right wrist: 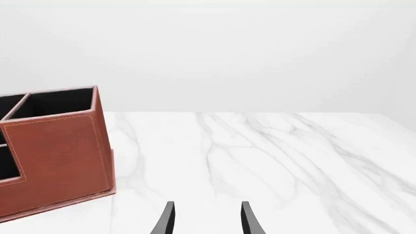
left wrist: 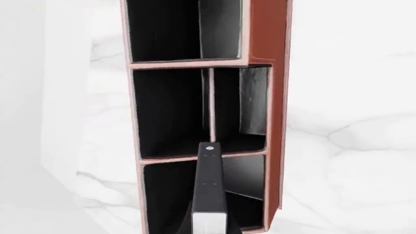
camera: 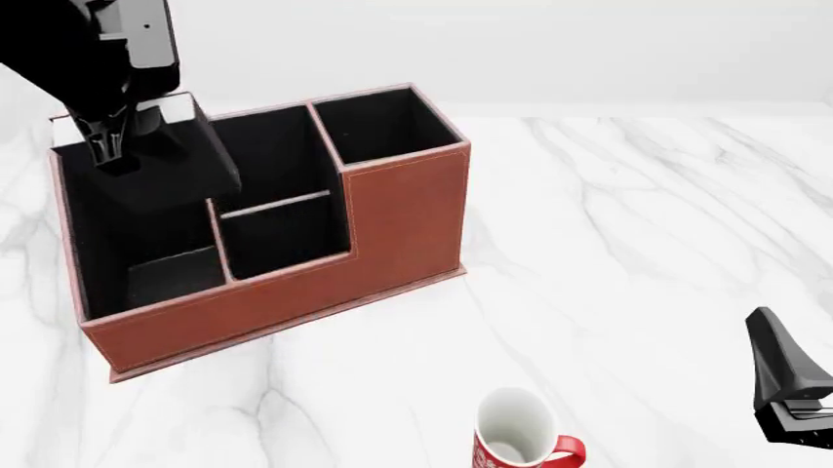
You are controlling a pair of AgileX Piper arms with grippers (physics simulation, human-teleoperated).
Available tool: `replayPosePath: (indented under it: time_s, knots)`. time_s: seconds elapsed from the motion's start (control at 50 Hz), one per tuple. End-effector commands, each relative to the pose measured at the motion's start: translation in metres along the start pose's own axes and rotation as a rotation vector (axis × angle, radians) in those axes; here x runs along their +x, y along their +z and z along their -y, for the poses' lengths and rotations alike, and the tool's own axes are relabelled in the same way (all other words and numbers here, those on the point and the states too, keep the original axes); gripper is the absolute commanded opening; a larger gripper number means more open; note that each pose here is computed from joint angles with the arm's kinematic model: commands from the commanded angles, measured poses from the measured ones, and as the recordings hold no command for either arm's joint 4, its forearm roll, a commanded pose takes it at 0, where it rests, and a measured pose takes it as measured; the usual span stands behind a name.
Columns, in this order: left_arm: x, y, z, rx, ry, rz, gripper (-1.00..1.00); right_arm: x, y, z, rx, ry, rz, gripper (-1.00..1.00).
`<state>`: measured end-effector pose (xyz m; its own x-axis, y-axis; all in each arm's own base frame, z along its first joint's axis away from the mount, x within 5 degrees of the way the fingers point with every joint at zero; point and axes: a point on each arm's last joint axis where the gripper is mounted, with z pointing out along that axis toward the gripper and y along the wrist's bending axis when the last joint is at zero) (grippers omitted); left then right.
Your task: Pick up the book and place it in the front compartment of the caddy.
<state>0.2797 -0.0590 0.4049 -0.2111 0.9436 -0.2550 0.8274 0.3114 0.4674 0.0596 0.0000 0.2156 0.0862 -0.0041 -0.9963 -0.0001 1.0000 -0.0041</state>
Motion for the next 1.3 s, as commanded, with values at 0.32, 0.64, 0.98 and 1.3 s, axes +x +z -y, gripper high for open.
replayPosePath:
  time_s: [0.32,0.64,0.98,1.3]
  knots:
    - [-0.023,0.015,-0.038,-0.041,-0.017,0.025,-1.0,0.0,-0.001,0.0,0.0,0.001,0.0,1.0]
    - [-0.033,0.023,-0.047,-0.047,-0.002,0.035,-1.0,0.0,-0.001,0.0,0.0,0.001,0.0,1.0]
    - [-0.041,0.03,-0.051,-0.044,0.009,0.043,-1.0,0.0,-0.001,0.0,0.0,0.001,0.0,1.0]
    - [-0.05,0.033,-0.052,-0.043,0.02,0.055,-1.0,0.0,-0.001,0.0,0.0,0.001,0.0,1.0]
